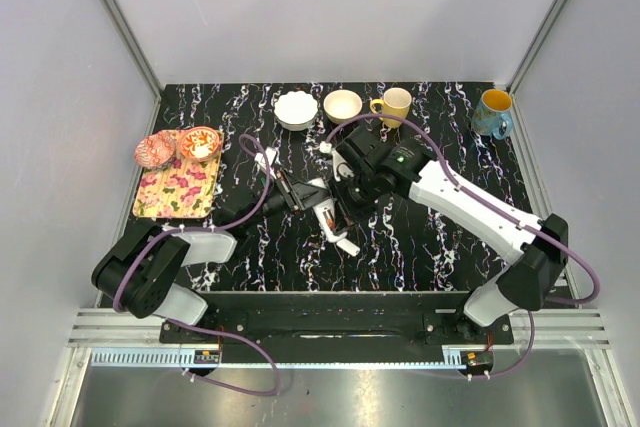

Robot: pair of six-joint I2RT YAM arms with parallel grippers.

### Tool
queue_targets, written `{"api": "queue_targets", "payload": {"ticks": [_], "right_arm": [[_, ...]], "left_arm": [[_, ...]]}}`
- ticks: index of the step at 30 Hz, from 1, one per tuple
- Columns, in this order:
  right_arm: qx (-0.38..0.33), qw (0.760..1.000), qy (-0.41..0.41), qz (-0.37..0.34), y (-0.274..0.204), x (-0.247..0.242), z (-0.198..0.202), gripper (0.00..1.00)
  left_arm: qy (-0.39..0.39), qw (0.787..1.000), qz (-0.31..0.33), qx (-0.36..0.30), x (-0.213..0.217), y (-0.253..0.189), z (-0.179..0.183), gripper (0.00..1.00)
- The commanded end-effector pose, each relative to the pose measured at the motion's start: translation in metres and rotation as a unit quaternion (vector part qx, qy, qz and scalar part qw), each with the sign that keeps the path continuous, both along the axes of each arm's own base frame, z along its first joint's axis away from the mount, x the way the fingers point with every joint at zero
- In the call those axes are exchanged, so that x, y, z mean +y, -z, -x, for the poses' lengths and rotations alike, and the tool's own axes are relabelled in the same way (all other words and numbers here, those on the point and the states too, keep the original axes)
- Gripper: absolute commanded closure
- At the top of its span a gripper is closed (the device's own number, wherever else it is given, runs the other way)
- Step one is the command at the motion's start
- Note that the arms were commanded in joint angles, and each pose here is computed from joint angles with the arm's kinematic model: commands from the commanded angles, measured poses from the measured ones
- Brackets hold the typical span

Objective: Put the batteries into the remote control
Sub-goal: Load the battery into the remote control.

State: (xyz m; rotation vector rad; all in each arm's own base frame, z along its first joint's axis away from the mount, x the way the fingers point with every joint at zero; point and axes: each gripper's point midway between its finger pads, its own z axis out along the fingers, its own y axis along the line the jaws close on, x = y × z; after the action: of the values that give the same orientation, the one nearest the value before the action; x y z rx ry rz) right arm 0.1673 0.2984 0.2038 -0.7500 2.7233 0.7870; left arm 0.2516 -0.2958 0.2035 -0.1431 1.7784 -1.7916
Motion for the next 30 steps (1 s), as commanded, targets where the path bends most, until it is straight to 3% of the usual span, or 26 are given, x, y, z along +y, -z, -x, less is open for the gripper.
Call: {"api": "queue_targets", "payload": {"ticks": [1, 30], "right_arm": [[-0.002, 0.999, -0.026, -0.020, -0.015, 0.014, 0.001, 1.00], [-0.021, 0.999, 0.018, 0.018, 0.008, 0.012, -0.020, 1.00]], "left_arm": [[-0.006, 0.999, 0.013, -0.041, -0.001, -0.021, -0.001, 1.00], [-0.027, 0.999, 0.030, -0.026, 0.006, -0.019, 0.001, 1.00]]}}
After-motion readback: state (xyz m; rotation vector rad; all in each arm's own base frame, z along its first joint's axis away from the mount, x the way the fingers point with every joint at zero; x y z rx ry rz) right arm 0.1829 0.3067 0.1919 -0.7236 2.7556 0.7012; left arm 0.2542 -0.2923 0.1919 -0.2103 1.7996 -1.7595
